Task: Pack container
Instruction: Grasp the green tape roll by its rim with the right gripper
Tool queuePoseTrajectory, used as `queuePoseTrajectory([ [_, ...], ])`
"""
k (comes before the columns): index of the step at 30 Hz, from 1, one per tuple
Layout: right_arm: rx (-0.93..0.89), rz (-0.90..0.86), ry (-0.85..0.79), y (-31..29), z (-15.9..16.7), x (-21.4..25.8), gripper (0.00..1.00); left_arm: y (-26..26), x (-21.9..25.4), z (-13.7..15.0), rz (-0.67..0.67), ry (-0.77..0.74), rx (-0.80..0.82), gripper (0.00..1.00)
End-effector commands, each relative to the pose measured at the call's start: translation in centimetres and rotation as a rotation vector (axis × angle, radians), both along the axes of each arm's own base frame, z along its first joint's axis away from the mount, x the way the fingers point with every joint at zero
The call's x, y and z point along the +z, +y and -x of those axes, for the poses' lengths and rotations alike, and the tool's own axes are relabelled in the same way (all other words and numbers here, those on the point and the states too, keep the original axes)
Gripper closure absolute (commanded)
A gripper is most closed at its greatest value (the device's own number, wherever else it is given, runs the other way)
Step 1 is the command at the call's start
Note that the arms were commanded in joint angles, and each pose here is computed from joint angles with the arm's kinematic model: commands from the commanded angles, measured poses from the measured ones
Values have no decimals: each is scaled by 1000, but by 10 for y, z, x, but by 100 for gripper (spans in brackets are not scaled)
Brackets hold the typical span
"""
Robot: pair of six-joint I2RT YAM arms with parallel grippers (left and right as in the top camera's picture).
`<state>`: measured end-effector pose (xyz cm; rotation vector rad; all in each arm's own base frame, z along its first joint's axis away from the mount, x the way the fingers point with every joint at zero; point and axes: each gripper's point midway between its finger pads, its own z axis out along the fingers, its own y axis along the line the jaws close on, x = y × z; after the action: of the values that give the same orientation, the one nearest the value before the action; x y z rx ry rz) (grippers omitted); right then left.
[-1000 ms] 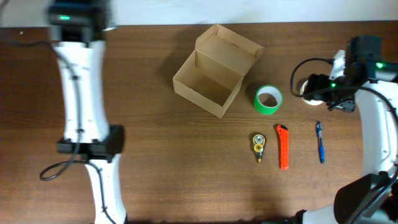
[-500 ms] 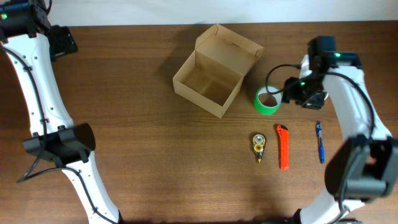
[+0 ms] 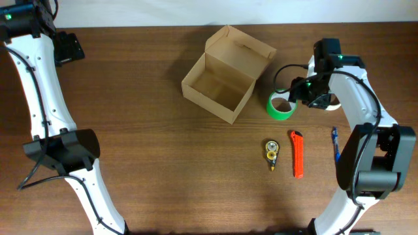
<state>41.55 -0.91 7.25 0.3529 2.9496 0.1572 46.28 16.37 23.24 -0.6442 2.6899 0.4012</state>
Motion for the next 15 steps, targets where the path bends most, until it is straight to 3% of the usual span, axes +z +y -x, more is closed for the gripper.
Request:
queuePoseTrajectory([
  [1,-3,-7,-4,5,-7,-5,35,0,2,1,5,-5,-4,0],
  [5,-8,-3,32,4,-5,-19,37,0,2,1,5,-5,-4,0],
  [9,-16,-7,79,4,-1,-36,46,0,2,1,5,-5,-4,0],
  [15,-18,-8,125,6,3,-54,73,0,2,1,5,-5,-4,0],
])
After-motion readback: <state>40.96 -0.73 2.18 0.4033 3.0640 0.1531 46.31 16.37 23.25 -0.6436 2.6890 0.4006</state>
